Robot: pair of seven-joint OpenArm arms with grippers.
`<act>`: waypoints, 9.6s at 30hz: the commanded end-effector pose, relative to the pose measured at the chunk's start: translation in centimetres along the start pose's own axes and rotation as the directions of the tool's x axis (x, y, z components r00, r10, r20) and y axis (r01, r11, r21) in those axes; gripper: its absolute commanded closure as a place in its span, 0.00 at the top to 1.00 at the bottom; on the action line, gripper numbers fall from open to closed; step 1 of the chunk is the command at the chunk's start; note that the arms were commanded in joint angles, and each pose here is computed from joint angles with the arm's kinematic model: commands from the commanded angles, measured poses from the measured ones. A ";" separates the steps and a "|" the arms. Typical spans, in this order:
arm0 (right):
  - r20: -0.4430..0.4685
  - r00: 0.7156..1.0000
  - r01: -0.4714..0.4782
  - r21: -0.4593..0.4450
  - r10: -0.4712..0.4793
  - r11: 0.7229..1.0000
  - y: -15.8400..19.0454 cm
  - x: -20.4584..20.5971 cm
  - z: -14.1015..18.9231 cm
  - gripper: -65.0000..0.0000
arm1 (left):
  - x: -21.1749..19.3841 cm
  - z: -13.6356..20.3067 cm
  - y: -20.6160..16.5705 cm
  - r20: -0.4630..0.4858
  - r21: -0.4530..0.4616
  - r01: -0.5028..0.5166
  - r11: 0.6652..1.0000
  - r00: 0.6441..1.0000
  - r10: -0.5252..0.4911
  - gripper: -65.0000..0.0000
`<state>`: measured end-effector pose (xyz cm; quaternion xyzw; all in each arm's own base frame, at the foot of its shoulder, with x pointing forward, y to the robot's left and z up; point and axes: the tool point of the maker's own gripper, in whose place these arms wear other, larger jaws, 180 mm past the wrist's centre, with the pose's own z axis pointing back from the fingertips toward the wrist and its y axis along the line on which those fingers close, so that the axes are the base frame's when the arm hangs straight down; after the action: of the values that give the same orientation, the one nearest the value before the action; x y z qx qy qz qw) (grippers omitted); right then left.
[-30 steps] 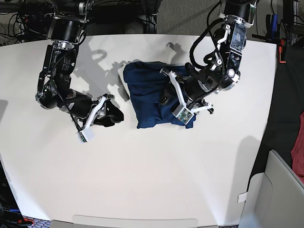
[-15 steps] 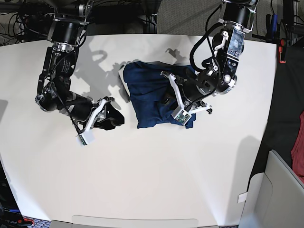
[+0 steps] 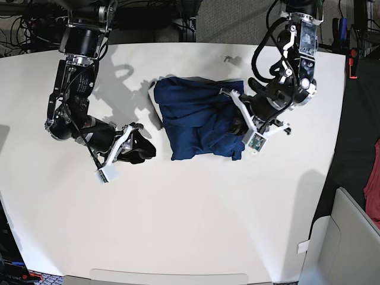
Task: Fold the T-shirt properly
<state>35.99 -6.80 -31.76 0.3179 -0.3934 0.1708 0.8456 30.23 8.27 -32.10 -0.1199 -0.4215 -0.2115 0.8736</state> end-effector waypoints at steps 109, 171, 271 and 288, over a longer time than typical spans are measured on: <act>0.108 0.994 -0.011 0.036 0.007 0.999 0.6 3.1 -0.3 0.37 | -5.1 3.2 0.0 -0.115 0.294 0.203 0.934 0.977 -0.177 0.09; 0.114 0.993 -0.014 0.028 0.011 1.000 0.3 3.4 0.0 0.37 | 2.1 -3.7 -3.3 -0.054 0.224 0.489 0.843 0.870 -0.490 0.05; -0.468 0.598 -0.600 0.278 0.651 0.751 7.2 -5.6 -11.7 0.10 | -8.7 -2.1 -2.8 -0.299 0.233 0.295 0.927 0.928 -0.220 0.01; -0.494 0.675 -0.585 0.095 0.548 0.805 2.7 -5.4 -4.9 0.09 | -3.0 -3.5 1.2 -0.202 0.293 0.422 0.858 0.904 -0.376 0.01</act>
<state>32.71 -1.85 -38.77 0.0983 -0.2229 0.4846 0.8402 30.87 8.91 -37.62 0.1299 -0.3885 -0.3264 0.8519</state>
